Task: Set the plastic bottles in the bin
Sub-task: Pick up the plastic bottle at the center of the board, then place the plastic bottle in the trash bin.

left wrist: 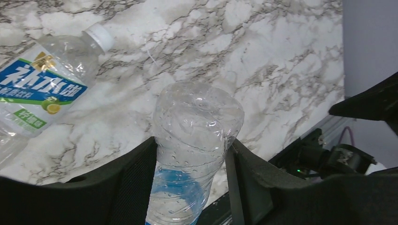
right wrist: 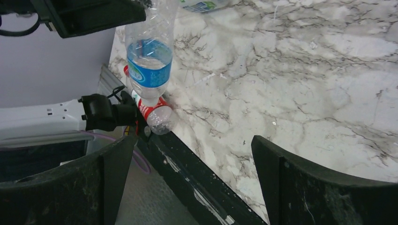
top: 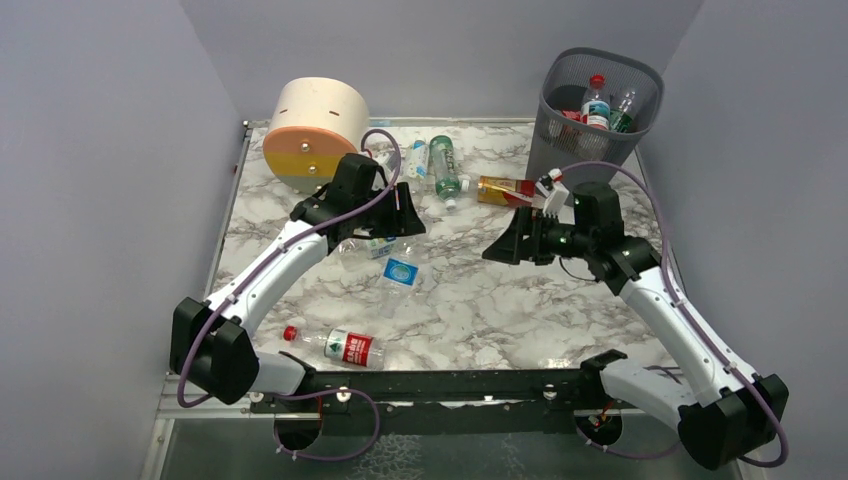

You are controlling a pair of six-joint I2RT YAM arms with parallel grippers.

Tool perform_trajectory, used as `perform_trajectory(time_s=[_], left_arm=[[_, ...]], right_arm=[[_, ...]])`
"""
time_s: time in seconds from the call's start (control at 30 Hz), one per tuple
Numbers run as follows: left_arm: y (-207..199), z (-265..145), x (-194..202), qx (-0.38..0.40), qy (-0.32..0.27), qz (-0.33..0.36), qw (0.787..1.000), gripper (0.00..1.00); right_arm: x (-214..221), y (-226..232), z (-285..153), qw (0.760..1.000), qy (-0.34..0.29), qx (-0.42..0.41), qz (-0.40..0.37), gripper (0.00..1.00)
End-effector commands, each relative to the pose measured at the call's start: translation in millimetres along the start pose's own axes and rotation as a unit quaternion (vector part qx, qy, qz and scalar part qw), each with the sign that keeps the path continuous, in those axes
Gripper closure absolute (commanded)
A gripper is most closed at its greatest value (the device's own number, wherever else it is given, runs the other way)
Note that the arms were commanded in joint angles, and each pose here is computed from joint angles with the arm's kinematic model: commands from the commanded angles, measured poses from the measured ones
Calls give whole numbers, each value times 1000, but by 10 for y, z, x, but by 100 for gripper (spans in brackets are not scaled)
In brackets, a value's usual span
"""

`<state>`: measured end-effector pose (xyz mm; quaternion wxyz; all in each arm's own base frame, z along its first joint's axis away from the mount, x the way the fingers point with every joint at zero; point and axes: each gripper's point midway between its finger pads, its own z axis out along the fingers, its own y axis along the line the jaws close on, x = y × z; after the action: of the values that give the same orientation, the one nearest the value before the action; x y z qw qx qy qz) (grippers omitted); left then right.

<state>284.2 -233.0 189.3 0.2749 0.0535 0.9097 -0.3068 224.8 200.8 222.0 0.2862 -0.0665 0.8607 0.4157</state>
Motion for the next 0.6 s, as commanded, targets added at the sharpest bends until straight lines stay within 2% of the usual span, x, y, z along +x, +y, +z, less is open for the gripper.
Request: perform_trajectory(time_s=[0.0,0.33,0.57], left_arm=[[-457,-170,-208,94,-35,-29,995,44],[-848,-327,-316,197,-58,-80,976,44],[-999,-407,-322,250,-63,-115,959,44]], right_arm=[[-70,212,49,998,-48,-27,-36,1],[24,636,467,991,-61,-50,-105,1],[66,829,743,989,-68,-55,-123,1]])
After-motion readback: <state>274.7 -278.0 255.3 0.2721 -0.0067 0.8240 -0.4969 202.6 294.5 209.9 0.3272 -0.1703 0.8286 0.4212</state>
